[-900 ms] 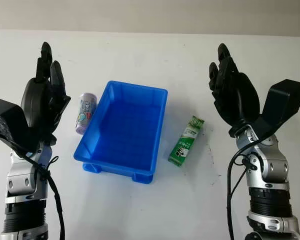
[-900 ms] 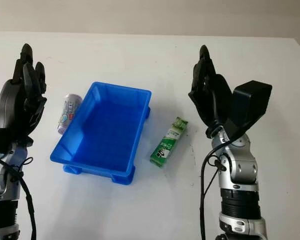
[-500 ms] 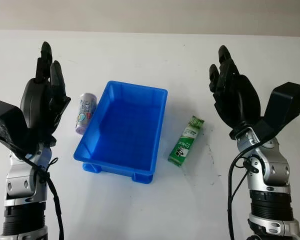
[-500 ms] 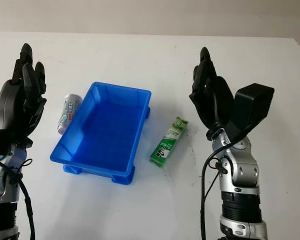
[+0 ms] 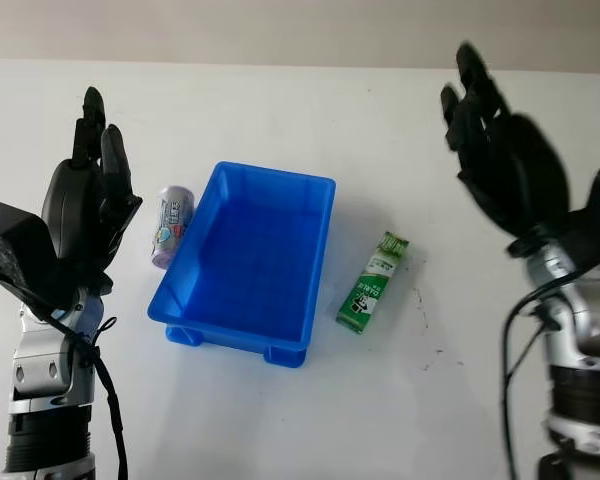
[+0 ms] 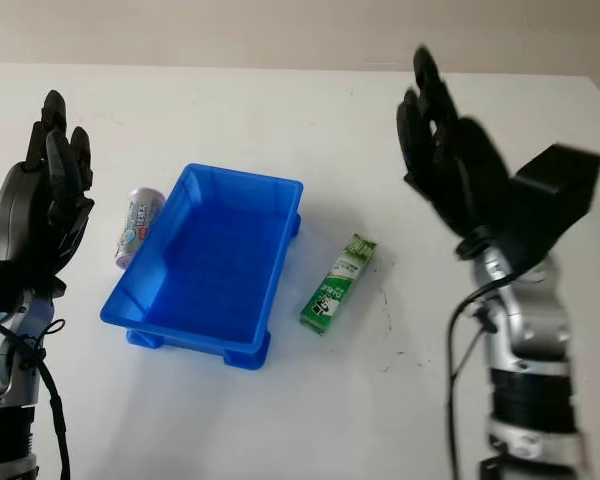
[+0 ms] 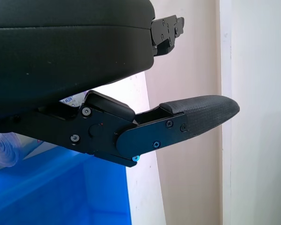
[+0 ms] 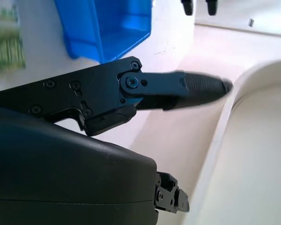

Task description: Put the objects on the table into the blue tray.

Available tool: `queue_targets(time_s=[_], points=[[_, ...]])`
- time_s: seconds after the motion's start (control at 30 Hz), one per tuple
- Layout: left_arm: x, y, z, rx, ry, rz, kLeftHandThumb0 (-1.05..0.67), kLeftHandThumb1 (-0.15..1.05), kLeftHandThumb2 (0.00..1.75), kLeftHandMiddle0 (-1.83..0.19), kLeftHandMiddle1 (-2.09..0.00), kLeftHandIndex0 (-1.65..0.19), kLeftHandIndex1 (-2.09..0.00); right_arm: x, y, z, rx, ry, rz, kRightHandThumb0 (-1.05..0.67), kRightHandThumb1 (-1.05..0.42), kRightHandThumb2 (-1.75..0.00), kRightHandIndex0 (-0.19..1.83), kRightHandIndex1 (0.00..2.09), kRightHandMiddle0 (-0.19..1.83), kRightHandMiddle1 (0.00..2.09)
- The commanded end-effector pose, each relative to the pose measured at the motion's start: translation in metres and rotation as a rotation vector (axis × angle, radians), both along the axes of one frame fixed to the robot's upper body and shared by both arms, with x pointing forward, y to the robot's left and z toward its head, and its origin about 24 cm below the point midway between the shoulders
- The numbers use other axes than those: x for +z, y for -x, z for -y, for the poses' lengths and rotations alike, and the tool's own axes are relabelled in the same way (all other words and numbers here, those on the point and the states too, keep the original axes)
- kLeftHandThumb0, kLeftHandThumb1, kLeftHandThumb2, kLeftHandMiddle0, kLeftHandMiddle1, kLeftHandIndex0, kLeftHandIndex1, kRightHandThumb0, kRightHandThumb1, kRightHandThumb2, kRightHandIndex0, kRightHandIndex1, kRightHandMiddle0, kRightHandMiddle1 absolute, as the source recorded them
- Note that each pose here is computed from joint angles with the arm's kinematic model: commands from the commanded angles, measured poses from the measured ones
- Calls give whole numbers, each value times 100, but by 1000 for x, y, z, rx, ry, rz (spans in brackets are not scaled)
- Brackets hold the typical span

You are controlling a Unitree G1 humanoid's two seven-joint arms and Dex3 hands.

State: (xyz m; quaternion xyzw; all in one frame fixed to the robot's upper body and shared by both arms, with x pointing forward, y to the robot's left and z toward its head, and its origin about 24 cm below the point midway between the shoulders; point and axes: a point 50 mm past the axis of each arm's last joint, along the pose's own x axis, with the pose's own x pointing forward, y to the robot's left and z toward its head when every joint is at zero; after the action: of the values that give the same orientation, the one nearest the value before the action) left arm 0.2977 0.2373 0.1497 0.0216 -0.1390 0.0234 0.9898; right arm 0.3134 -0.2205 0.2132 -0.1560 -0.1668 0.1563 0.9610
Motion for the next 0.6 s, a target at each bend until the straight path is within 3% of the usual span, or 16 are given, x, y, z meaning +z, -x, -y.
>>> queue_targets(time_s=[0.0, 0.13, 0.3, 0.57], points=[[0, 0, 0, -2, 2, 4, -86, 105, 72, 19, 0, 19, 0, 11, -1, 6, -13, 102, 11, -73, -98, -7, -10, 7, -8, 7], [1, -1, 2, -7, 3, 7, -86, 105, 71, 19, 0, 19, 0, 23, -3, 11, -30, 293, -2, -62, -85, -3, 6, 14, 7, 15], [2, -3, 3, -10, 0, 5, -85, 105, 71, 19, 0, 19, 0, 30, -3, 4, -19, 651, 99, -59, -74, -5, 50, 24, 52, 16], [3, -3, 3, -10, 0, 5, -86, 105, 71, 19, 0, 19, 0, 22, -6, -19, 140, 1095, 147, -55, -71, -5, 44, 13, 52, 7]])
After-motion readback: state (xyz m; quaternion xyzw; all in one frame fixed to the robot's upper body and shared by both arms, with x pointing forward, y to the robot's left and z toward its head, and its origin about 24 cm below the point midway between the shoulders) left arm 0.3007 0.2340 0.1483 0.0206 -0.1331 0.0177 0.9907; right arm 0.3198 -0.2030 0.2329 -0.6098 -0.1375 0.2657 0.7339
